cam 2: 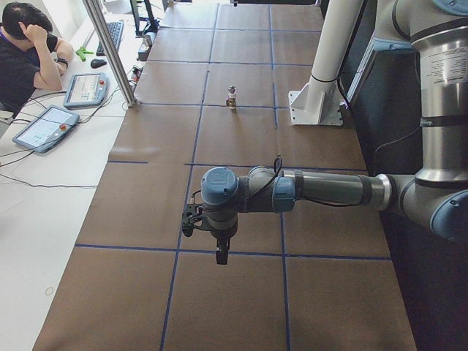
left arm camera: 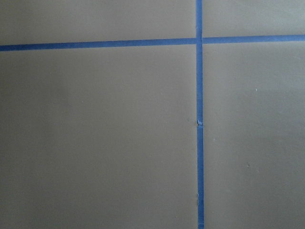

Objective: Assemble PPR valve and pipe with both arms

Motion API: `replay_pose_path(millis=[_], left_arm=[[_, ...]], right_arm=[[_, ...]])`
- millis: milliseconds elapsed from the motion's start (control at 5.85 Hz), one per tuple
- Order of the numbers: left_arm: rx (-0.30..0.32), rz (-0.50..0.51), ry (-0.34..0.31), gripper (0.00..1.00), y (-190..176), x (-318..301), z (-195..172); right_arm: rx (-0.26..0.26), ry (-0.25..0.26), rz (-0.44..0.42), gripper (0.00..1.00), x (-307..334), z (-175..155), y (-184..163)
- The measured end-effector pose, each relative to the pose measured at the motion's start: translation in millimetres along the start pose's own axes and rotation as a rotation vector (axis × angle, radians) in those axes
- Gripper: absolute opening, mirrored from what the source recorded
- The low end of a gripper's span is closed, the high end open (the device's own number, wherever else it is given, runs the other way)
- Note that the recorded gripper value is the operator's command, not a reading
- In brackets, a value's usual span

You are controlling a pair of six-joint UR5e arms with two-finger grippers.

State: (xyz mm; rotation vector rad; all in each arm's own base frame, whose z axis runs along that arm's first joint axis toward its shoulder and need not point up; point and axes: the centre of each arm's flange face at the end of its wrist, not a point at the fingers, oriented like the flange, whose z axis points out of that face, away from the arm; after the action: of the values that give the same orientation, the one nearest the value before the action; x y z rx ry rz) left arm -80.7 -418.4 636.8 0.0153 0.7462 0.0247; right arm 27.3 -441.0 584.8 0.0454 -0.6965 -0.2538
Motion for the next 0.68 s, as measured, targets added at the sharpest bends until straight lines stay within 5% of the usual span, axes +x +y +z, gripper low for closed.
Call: replay_pose_path(millis=[342, 684], left_arm=[[0.004, 0.005, 0.002, 1.0, -1, 2, -2], [0.002, 0.007, 0.002, 1.0, -1, 4, -2]], right_arm=[[-0.01, -0.004, 0.036, 1.0, 45, 9, 60], [0.004, -0.015, 0.067, 1.0, 47, 10, 62]])
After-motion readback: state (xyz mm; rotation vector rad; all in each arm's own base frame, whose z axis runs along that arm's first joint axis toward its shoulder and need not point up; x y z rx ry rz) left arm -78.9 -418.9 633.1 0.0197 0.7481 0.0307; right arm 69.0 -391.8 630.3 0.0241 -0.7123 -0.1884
